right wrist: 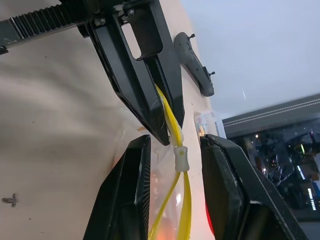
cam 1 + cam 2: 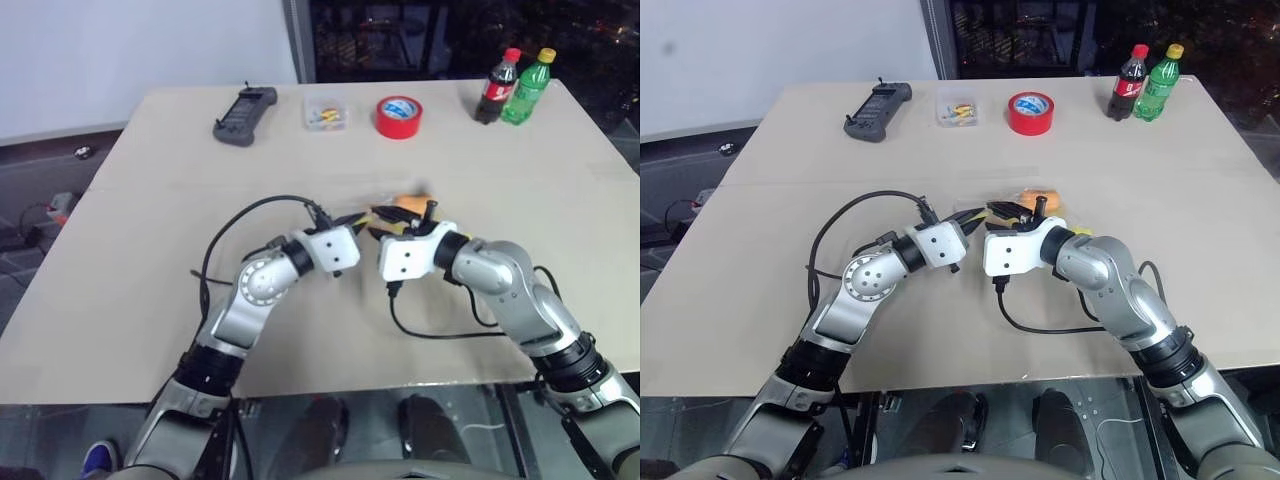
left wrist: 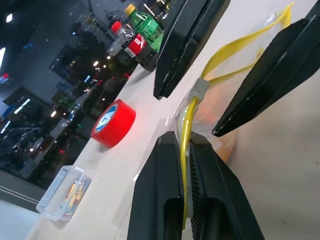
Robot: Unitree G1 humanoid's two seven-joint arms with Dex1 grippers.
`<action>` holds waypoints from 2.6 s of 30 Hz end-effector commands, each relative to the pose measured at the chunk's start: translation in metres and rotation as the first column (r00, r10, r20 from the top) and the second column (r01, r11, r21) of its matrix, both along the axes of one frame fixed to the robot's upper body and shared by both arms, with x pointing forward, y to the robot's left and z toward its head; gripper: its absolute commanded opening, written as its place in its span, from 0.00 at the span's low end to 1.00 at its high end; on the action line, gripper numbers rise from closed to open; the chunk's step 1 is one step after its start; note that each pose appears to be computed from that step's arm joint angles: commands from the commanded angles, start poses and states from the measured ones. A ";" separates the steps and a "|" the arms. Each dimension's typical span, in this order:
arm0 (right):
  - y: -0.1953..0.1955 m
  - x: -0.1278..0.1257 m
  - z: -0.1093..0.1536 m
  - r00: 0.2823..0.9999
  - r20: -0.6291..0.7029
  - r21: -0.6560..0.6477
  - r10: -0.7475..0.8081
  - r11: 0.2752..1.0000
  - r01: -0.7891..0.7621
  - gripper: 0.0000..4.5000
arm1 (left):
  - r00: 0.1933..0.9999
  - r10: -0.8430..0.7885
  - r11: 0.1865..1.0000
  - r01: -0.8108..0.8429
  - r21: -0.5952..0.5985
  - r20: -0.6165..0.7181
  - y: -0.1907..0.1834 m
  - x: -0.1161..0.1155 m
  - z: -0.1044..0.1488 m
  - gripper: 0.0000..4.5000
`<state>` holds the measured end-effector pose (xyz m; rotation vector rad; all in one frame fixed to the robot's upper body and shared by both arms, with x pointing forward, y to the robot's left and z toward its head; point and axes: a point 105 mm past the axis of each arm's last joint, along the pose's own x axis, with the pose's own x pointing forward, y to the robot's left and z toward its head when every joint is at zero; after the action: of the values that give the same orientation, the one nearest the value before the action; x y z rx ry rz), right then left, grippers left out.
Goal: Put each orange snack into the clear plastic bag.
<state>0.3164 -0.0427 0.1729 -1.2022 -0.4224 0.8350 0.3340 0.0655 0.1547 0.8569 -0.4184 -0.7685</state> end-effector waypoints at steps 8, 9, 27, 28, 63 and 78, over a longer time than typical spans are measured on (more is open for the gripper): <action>-0.005 -0.002 0.013 0.999 0.036 0.023 -0.007 1.000 0.007 0.08 | 0.999 -0.020 0.999 0.021 -0.026 0.042 -0.002 -0.005 0.013 0.00; -0.004 -0.002 0.013 0.999 0.036 0.024 -0.006 1.000 0.005 0.00 | 0.999 -0.018 0.999 0.020 -0.027 0.041 -0.002 -0.004 0.013 0.00; -0.124 0.025 0.000 0.894 0.000 -0.015 -0.448 0.894 0.448 0.00 | 0.995 0.093 0.983 -0.085 -0.162 0.040 0.032 0.012 0.037 0.00; -0.131 0.025 0.000 0.884 0.004 -0.021 -0.467 0.884 0.467 0.00 | 0.995 0.095 0.983 -0.087 -0.163 0.038 0.033 0.013 0.038 0.00; -0.182 -0.015 -0.022 0.843 -0.268 -0.056 -0.465 0.882 0.469 0.57 | 0.941 -0.165 0.985 0.143 -0.095 -0.296 0.025 -0.014 -0.016 0.56; -0.216 -0.074 0.008 0.708 -0.665 0.324 -0.239 0.761 0.562 1.00 | 0.723 -0.220 0.944 -0.011 -0.329 -0.654 0.116 -0.055 0.020 0.99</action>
<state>0.2450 -0.2590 0.1671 -0.4303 0.1959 0.5956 0.2821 0.1836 0.1600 0.2022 0.1243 -1.0136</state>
